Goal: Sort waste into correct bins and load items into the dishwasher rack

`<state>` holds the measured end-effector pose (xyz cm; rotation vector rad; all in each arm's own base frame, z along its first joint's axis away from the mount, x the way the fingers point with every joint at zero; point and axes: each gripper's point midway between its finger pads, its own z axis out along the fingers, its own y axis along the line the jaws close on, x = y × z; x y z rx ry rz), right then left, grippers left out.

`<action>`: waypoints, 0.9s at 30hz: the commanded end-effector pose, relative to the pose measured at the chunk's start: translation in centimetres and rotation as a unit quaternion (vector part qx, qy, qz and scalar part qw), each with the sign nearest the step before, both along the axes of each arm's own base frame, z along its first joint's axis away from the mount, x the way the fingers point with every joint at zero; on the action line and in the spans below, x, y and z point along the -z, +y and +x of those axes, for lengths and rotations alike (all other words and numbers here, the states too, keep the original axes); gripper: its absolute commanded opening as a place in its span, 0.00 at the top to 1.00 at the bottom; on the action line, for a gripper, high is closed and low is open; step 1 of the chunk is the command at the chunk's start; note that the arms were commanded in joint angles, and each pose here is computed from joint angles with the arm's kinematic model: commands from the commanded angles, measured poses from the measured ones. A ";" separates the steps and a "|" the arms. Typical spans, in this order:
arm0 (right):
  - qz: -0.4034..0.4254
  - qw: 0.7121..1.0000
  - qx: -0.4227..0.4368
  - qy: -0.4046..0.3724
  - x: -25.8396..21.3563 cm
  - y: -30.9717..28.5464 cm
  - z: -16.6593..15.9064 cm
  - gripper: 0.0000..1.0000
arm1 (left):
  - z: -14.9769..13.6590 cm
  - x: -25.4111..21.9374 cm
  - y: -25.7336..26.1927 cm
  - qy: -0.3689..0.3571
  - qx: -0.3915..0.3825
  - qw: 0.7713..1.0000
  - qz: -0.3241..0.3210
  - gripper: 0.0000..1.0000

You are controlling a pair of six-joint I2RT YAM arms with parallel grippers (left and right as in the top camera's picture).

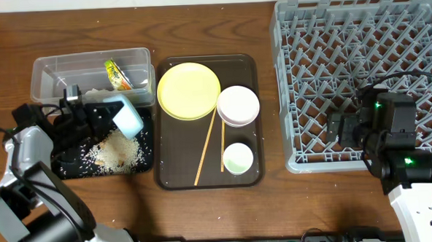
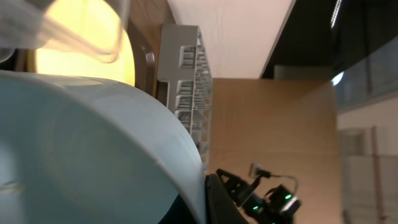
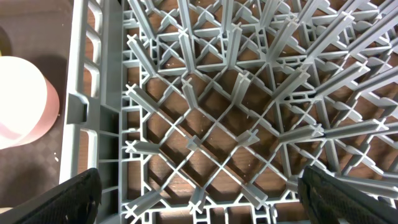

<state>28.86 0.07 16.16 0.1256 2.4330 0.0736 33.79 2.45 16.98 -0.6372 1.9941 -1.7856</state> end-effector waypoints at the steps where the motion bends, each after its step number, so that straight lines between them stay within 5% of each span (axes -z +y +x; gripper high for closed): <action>1: 0.005 1.000 -0.003 -0.013 -1.0 0.4 0.3 0.01 | -0.2 -0.5 0.5 -0.011 -0.010 0.999 -0.030 0.94; 16: 0.005 1.000 -0.003 -0.013 -1.0 0.4 0.3 0.01 | -0.4 -1.7 -0.8 -0.043 0.010 0.999 -0.003 0.94; 22: 0.005 1.000 -0.003 -0.013 -1.0 0.4 0.3 0.01 | -1.5 0.2 -5.6 -0.013 0.084 0.985 0.153 0.94; 27: 0.005 1.000 -0.003 -0.014 -1.0 0.4 0.3 0.01 | -3.1 3.4 -10.4 0.009 0.178 0.937 0.302 0.94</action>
